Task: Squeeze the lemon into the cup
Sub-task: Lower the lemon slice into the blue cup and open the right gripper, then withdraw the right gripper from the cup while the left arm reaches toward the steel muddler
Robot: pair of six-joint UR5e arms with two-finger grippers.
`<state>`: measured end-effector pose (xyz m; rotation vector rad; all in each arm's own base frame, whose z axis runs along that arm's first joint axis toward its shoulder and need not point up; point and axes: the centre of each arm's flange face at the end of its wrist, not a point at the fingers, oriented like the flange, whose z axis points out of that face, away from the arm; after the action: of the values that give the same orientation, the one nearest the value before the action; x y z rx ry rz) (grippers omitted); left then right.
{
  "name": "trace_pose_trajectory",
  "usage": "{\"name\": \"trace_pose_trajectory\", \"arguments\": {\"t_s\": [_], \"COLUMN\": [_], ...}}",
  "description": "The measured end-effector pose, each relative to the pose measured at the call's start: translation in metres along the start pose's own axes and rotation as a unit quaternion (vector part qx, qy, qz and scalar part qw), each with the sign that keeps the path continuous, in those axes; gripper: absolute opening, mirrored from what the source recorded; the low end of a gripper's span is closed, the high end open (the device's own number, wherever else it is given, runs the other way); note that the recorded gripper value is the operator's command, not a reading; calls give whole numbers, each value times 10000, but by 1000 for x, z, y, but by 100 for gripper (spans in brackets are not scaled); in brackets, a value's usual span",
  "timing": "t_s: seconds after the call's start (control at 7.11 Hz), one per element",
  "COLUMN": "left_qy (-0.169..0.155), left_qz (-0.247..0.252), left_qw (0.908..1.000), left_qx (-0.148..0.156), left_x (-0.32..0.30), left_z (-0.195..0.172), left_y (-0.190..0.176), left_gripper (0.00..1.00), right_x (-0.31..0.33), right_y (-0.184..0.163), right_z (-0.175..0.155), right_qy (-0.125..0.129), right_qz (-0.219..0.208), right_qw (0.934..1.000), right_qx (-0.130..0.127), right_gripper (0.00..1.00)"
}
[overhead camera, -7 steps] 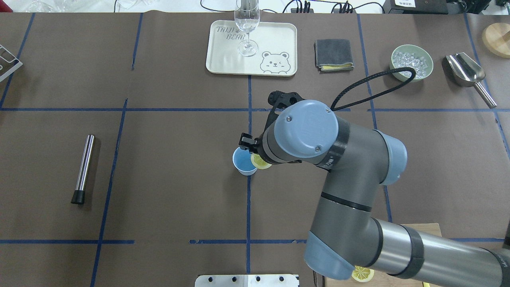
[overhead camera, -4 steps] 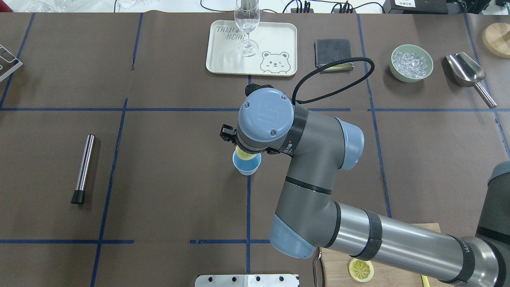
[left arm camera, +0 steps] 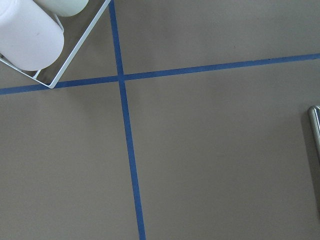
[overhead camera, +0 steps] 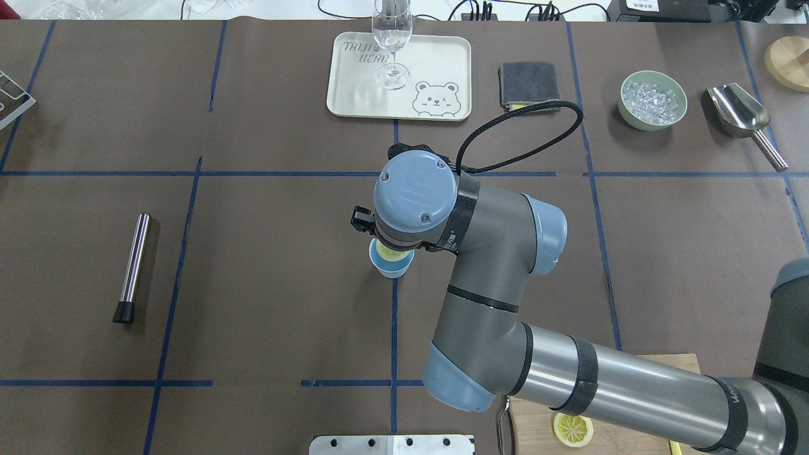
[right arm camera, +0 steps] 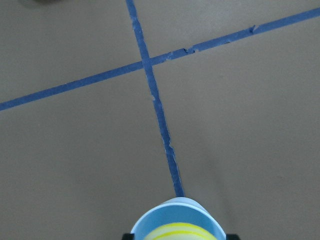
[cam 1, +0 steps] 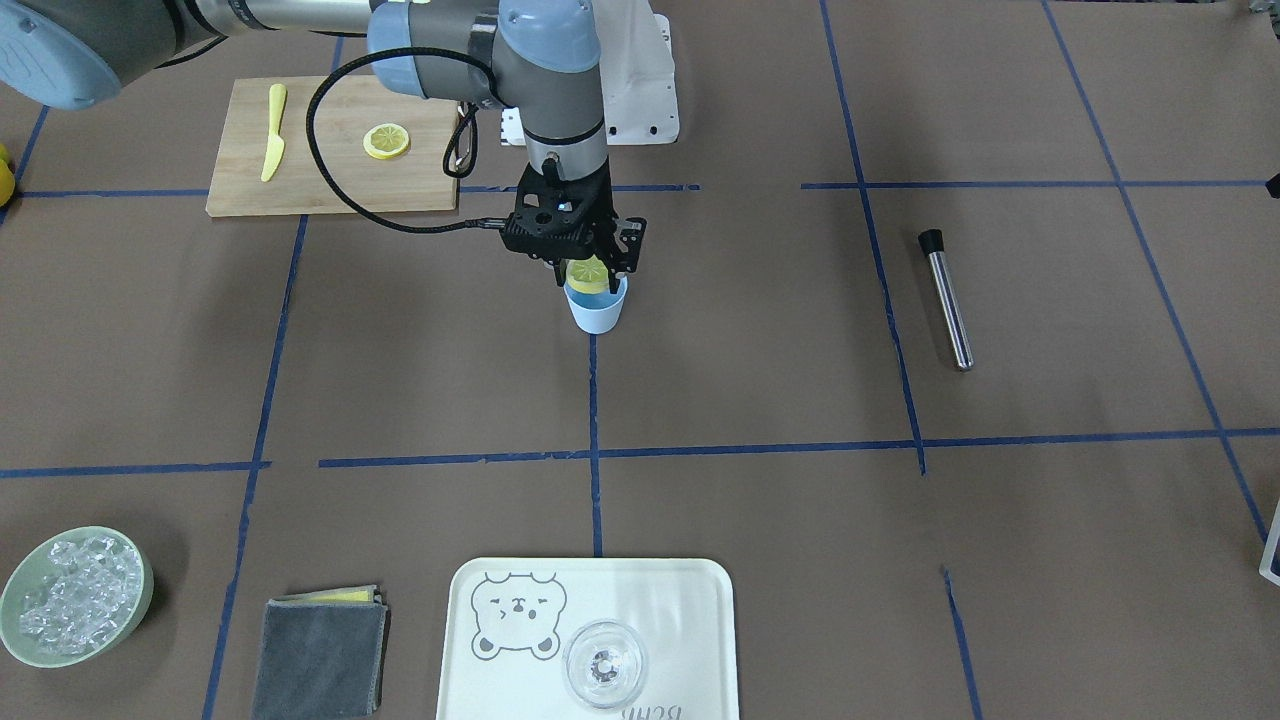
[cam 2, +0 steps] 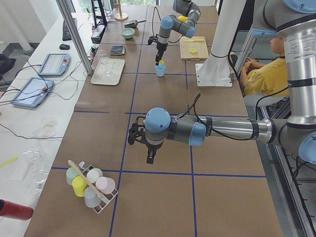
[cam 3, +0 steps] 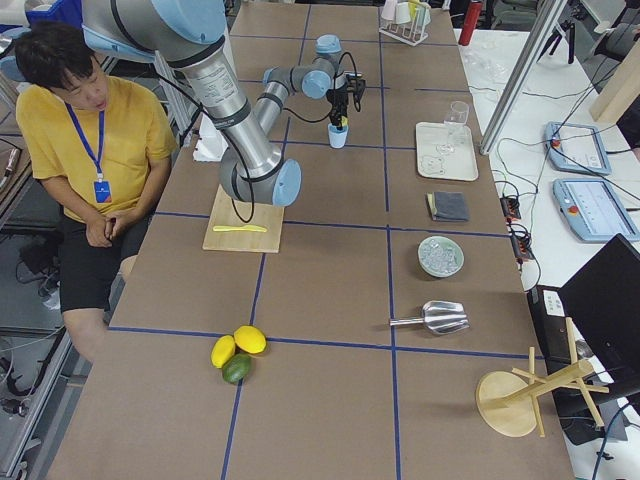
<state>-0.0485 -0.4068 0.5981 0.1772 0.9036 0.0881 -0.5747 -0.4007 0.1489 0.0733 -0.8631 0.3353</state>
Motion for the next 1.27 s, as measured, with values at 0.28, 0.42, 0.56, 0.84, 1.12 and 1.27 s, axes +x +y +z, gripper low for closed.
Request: {"name": "trace_pose_trajectory", "arguments": {"t_s": [0.28,0.42,0.56,0.84,1.12,1.27], "left_qy": [-1,-2,0,25,214,428], "left_qz": [0,-1,-8,97,261,381], "left_qw": [10000,10000,10000,9999,9993,9982], "left_qx": [8,9,5,60,180,168], "left_x": [0,0,0,7,47,82], "left_z": [-1,-1,0,1,25,52], "left_y": [0,0,0,-7,-22,-30], "left_gripper": [100,100,100,100,100,100], "right_x": [0,-1,-2,21,112,163], "right_y": [8,12,14,-2,-42,-66], "right_z": [3,3,-2,-34,-63,-68], "right_qy": [17,8,-44,-261,-285,-167], "right_qz": [-32,-49,-65,3,-324,-637], "right_qw": [10000,10000,9999,9991,9979,9965], "right_qx": [-41,-61,-100,-326,-489,-506], "right_gripper": [75,89,100,100,100,100]}}
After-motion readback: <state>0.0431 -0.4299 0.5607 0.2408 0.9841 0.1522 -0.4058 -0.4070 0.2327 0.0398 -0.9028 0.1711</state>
